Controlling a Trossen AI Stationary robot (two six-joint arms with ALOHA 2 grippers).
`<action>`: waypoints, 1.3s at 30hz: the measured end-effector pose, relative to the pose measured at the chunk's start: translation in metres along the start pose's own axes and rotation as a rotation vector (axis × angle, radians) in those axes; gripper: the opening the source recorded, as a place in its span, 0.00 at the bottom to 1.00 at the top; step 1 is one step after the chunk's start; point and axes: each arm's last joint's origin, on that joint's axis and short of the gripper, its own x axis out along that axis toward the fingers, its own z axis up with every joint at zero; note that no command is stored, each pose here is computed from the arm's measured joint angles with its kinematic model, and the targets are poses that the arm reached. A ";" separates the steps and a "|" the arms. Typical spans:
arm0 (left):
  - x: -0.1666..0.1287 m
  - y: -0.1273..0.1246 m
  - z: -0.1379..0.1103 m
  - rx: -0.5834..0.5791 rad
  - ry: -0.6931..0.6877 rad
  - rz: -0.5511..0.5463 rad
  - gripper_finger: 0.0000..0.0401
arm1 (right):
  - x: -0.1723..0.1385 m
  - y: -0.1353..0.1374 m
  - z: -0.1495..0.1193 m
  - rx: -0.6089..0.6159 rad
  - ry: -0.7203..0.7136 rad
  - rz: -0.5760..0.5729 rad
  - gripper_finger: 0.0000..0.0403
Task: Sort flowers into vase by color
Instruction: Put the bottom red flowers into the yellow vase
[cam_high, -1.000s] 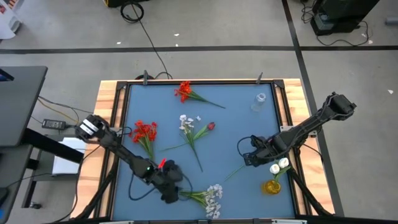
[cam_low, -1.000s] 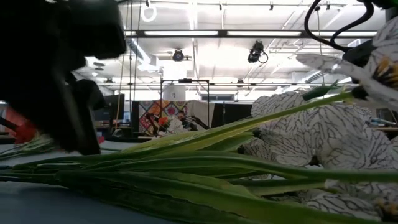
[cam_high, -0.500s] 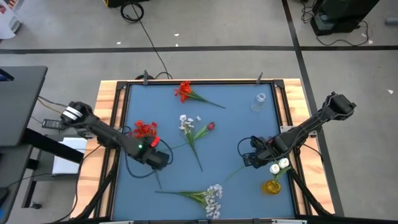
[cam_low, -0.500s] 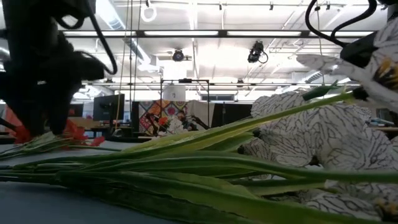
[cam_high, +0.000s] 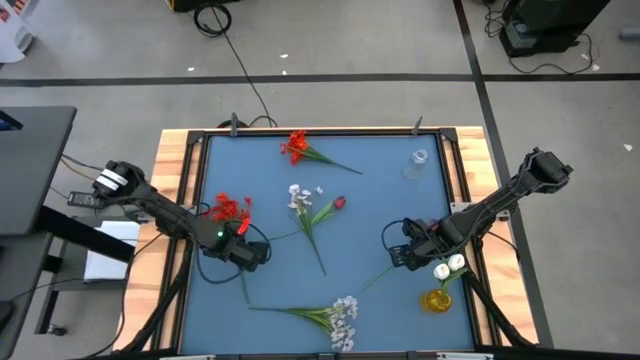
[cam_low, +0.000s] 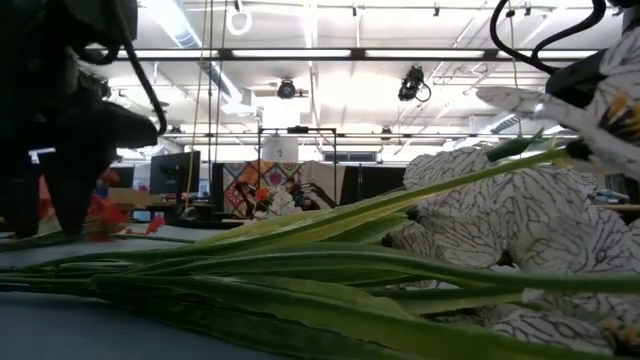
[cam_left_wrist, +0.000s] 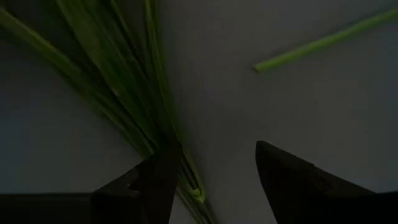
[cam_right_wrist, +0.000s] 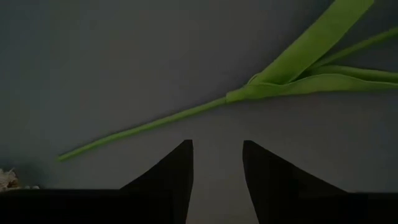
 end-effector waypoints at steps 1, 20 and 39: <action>-0.002 -0.001 0.000 0.004 0.001 0.007 0.55 | 0.000 0.000 0.000 0.000 0.000 0.000 0.37; 0.005 0.016 0.007 -0.001 -0.083 0.134 0.45 | 0.000 0.000 0.001 0.001 -0.015 0.004 0.37; -0.021 0.000 -0.001 0.068 -0.085 -0.056 0.06 | 0.000 0.013 0.010 -0.107 -0.111 0.123 0.37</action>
